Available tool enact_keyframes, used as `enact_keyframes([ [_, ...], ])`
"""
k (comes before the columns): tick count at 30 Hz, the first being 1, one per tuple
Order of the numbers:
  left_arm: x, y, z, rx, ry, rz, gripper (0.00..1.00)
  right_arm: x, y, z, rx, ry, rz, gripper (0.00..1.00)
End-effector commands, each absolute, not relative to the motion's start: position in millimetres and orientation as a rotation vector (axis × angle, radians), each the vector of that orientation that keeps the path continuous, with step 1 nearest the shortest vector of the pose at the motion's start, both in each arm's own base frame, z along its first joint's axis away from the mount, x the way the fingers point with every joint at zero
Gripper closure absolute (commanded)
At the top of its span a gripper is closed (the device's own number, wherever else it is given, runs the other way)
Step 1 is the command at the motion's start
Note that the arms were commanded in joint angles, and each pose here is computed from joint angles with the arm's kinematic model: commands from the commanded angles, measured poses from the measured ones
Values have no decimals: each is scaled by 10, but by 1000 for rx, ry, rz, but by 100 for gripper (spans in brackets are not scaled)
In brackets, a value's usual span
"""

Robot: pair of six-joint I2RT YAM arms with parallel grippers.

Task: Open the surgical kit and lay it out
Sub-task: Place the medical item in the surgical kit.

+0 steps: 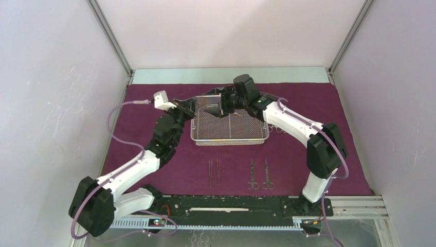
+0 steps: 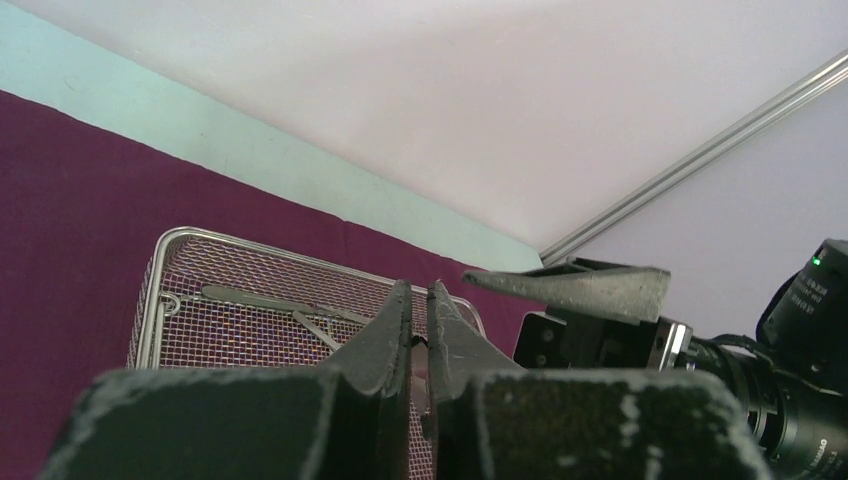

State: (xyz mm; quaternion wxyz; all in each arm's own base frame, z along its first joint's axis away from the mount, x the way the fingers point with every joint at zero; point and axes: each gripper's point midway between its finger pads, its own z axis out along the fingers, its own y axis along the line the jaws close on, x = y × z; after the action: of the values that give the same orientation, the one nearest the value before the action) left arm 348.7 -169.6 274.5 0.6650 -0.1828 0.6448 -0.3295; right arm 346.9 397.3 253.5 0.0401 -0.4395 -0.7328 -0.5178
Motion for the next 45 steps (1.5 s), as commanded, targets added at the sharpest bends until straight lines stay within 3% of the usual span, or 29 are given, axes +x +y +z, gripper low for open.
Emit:
enact_keyframes([
  [1,3509,-1644,3104,-419,1352,-725,100,3593,4021,2815,-1354,-2195,-1666,29],
  [12,3500,-1625,3085,-384,1348,-692,100,3518,4047,2644,-1305,-2182,-1624,36],
  [30,3417,-1650,3135,-349,1327,-727,100,3386,3972,2456,-1249,-2236,-1570,37],
  [45,3358,-1712,3097,-305,1334,-759,100,3540,3980,2486,-1263,-2205,-1611,50],
])
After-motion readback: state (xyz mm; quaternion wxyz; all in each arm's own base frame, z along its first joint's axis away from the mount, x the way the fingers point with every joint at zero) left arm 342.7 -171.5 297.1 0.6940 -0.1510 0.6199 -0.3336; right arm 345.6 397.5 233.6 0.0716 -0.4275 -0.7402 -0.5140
